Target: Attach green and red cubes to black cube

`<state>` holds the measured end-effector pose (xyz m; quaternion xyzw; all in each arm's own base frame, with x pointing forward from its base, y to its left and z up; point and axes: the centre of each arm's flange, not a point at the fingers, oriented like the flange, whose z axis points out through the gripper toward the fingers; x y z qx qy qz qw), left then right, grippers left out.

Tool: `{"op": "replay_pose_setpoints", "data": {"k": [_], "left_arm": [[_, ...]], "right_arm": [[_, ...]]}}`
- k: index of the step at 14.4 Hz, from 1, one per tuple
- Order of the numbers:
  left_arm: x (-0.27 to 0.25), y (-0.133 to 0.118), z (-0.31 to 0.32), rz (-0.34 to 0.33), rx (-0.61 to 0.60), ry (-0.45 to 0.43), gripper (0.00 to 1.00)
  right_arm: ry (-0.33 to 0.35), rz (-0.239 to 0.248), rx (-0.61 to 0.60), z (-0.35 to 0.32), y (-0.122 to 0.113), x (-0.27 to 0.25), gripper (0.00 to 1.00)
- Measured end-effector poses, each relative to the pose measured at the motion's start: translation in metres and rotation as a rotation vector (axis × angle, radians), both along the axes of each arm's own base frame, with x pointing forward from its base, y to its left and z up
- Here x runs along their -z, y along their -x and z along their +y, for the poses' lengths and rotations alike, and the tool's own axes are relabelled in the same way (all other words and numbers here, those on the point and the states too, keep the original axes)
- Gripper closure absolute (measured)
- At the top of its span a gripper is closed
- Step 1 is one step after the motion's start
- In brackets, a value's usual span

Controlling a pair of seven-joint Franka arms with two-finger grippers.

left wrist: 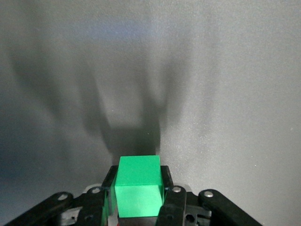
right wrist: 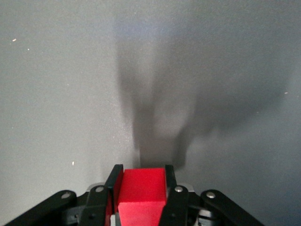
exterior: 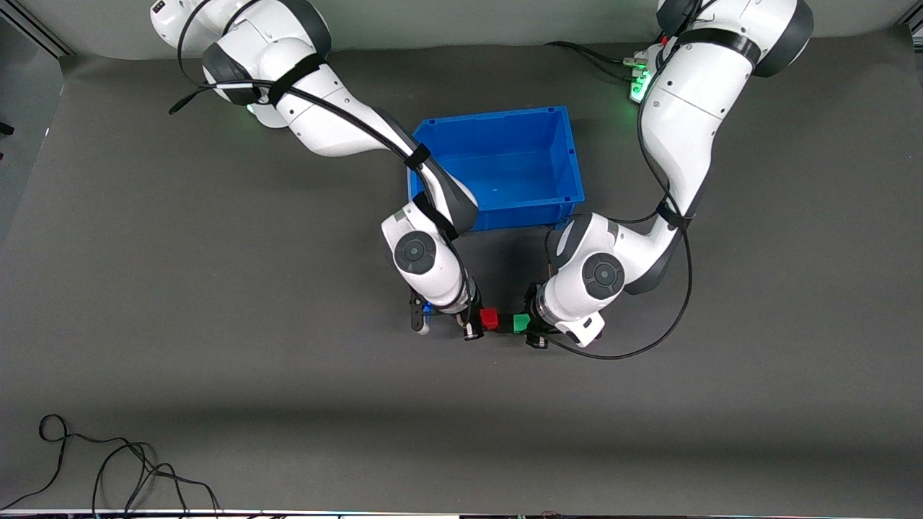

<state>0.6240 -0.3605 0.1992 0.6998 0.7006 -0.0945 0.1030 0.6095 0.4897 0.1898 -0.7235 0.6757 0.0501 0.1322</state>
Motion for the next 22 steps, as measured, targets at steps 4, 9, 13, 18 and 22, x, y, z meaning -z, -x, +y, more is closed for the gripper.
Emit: {"op": "replay_pose_setpoints", "data": {"k": [4, 9, 13, 18, 22], "left_arm": [[-0.002, -0.001, -0.002, -0.004, 0.002, 0.003, 0.63], [-0.004, 0.000, -0.006, -0.011, 0.016, 0.004, 0.59], [-0.011, 0.002, -0.017, -0.032, 0.043, 0.001, 0.16], [-0.061, -0.036, 0.045, -0.073, 0.226, -0.120, 0.00], [-0.118, -0.047, 0.124, -0.041, 0.582, -0.163, 0.00]], "right_arm": [[0.000, -0.003, -0.014, 0.001, 0.001, 0.004, 0.52], [-0.017, -0.029, -0.014, 0.004, -0.006, -0.011, 0.04], [0.008, -0.035, -0.080, -0.012, -0.020, -0.056, 0.00], [0.151, 0.035, -0.295, -0.097, -0.047, -0.157, 0.00], [0.225, 0.056, -0.508, -0.181, -0.050, -0.240, 0.00]]}}
